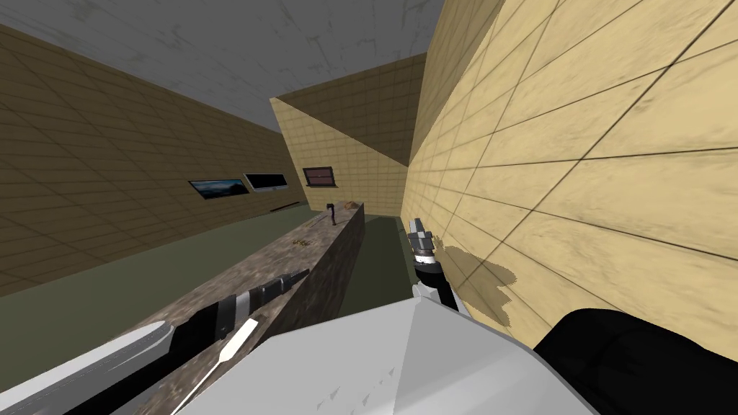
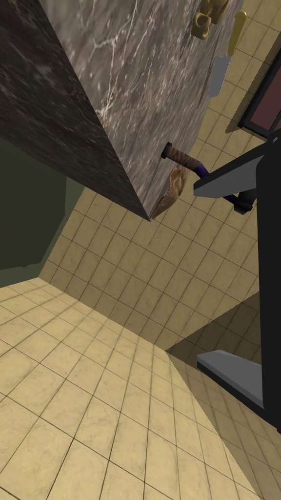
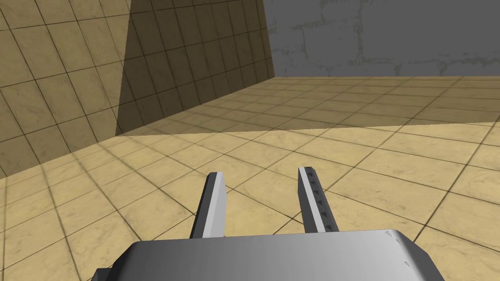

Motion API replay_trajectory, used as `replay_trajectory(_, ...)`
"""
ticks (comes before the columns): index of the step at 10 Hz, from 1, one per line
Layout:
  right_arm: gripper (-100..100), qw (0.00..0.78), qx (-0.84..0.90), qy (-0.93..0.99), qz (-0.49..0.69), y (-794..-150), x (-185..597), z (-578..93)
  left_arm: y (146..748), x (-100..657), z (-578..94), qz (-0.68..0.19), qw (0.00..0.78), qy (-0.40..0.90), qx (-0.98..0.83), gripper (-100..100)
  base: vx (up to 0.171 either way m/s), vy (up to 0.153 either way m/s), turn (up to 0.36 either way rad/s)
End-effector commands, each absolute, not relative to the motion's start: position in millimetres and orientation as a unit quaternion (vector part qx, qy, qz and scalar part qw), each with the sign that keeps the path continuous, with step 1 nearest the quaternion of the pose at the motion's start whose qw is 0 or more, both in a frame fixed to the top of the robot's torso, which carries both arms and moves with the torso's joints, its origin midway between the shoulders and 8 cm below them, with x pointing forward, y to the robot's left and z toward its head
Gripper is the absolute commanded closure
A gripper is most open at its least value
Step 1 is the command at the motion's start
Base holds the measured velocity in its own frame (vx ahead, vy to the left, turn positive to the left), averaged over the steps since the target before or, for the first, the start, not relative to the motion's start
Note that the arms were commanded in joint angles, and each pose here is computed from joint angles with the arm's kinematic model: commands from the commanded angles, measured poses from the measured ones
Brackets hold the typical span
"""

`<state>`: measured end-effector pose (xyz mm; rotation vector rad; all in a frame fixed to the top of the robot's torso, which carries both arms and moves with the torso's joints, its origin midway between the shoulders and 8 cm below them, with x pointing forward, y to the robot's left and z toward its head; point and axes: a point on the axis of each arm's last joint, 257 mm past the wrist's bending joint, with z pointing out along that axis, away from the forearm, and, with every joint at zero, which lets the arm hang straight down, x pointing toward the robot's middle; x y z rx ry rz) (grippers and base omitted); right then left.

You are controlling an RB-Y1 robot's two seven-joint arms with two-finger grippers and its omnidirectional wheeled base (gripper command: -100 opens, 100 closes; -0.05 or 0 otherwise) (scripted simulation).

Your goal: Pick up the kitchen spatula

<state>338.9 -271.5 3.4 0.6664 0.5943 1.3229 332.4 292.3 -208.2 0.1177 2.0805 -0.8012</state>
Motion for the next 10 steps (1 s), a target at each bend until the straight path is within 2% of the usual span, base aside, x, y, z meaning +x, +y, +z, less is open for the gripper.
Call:
replay_trajectory(1,0,0.698,0.299,0.267,0.593,-272,339,3,307,324,-226,-0.296,0.418,0.857,0.054,-100,-0.029,0.018,-0.003)
replay_trajectory(10,0,0.698,0.299,0.267,0.593,-272,339,3,372,288,-278,-0.195,0.335,0.917,0.094,-100,-0.04,0.023,-0.005)
